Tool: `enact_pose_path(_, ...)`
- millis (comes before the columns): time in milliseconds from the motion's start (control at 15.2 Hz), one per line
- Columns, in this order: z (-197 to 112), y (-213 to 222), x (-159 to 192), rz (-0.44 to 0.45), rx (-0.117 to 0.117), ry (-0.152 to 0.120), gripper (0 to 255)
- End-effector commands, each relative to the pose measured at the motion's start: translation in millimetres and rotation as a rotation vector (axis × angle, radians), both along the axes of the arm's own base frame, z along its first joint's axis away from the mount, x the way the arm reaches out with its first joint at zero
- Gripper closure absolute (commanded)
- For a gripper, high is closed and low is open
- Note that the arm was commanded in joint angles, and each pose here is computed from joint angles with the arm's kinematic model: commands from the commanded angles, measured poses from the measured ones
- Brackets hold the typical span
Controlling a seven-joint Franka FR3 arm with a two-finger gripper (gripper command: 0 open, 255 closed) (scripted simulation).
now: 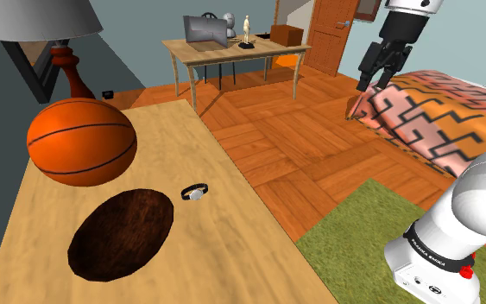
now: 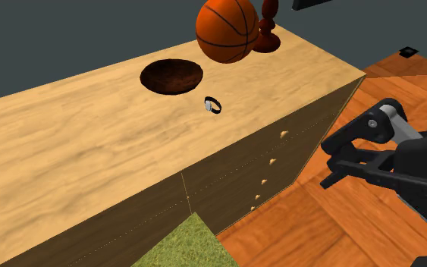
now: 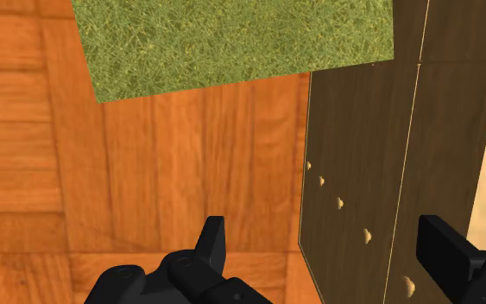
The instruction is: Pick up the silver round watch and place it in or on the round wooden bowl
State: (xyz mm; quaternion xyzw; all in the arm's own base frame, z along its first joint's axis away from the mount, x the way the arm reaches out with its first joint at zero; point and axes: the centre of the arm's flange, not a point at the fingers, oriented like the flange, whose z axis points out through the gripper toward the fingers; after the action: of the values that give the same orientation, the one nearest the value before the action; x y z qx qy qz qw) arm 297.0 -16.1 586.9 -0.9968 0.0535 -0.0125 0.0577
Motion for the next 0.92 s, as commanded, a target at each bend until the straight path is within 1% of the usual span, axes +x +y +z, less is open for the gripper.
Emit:
enact_pose_path(0,0.0,0.0,0.0,0.0,0.0,0.0,0)
enact_pose_path(858,-79.7,131.3,70.3,-0.038,0.045,0.044,0)
